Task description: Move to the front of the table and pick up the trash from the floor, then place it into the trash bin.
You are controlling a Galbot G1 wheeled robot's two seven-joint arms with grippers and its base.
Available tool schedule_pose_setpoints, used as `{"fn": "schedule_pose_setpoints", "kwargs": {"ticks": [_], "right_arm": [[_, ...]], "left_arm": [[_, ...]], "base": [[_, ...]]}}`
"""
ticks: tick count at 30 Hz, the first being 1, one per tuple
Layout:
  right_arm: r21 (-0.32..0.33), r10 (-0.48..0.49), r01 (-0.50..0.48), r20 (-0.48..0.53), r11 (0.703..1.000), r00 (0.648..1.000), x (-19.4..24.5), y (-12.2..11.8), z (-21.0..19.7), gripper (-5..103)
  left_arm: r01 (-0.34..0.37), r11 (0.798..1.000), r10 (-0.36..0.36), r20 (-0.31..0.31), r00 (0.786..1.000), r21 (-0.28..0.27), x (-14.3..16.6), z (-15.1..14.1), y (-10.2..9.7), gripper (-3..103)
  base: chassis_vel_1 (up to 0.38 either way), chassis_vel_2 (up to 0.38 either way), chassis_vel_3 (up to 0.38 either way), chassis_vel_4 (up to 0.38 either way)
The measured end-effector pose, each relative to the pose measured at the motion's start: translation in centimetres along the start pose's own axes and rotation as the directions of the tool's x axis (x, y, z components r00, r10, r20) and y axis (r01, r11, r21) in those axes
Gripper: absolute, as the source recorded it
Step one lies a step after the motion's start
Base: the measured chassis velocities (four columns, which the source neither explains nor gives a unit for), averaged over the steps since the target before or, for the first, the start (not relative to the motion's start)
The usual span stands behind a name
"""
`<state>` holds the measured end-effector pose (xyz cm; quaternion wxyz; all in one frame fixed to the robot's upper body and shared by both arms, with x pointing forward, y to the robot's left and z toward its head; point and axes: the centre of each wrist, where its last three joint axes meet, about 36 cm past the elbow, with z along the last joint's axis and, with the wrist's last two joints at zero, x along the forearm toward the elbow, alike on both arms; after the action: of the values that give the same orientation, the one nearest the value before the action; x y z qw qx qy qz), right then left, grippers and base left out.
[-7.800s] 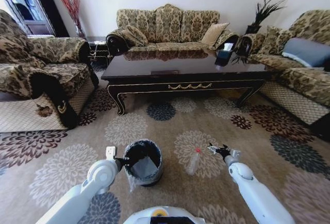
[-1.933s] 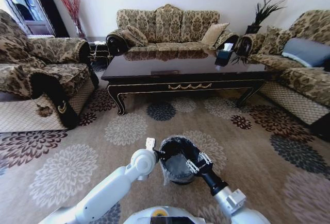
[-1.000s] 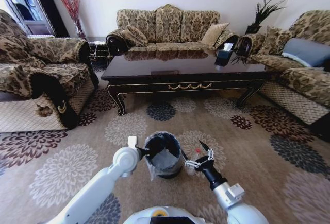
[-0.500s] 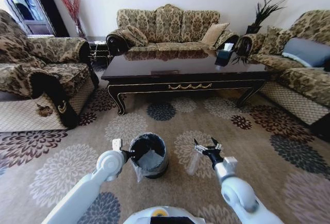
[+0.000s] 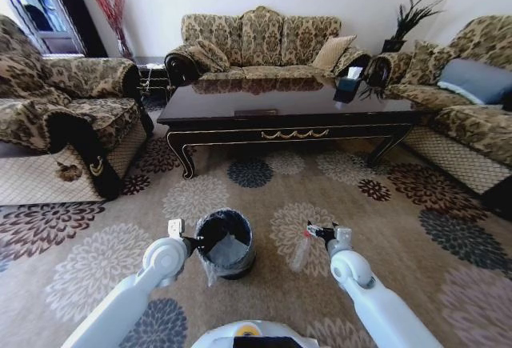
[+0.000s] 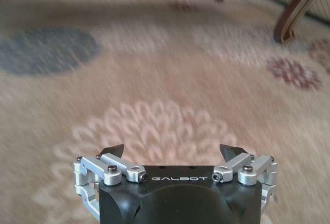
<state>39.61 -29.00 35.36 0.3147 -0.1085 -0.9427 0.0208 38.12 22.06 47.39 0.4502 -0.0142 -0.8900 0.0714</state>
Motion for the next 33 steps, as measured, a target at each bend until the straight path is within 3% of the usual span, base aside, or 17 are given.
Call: {"fn": "schedule_pose_setpoints", "kwargs": {"ticks": [9, 18, 33], "right_arm": [[-0.023, -0.003, 0.001, -0.089, 1.0, 0.996, -2.4, 1.6, 1.7, 100], [-0.043, -0.041, 0.034, -0.169, 0.998, 0.985, -4.7, 5.2, 3.6, 100], [-0.045, 0.005, -0.017, -0.247, 0.999, 0.969, -7.6, 6.7, 5.8, 100]], "left_arm": [[-0.01, 1.0, 0.01, -0.003, 1.0, -0.009, 0.2, 0.2, -0.3, 0], [-0.009, 1.0, 0.009, -0.002, 1.0, -0.015, 0.3, 0.0, -0.2, 0], [-0.012, 1.0, 0.013, 0.009, 1.0, -0.027, 0.4, -0.4, -0.1, 0]], "base": [[0.0, 0.0, 0.0, 0.0], [0.0, 0.0, 0.0, 0.0], [0.0, 0.0, 0.0, 0.0]]}}
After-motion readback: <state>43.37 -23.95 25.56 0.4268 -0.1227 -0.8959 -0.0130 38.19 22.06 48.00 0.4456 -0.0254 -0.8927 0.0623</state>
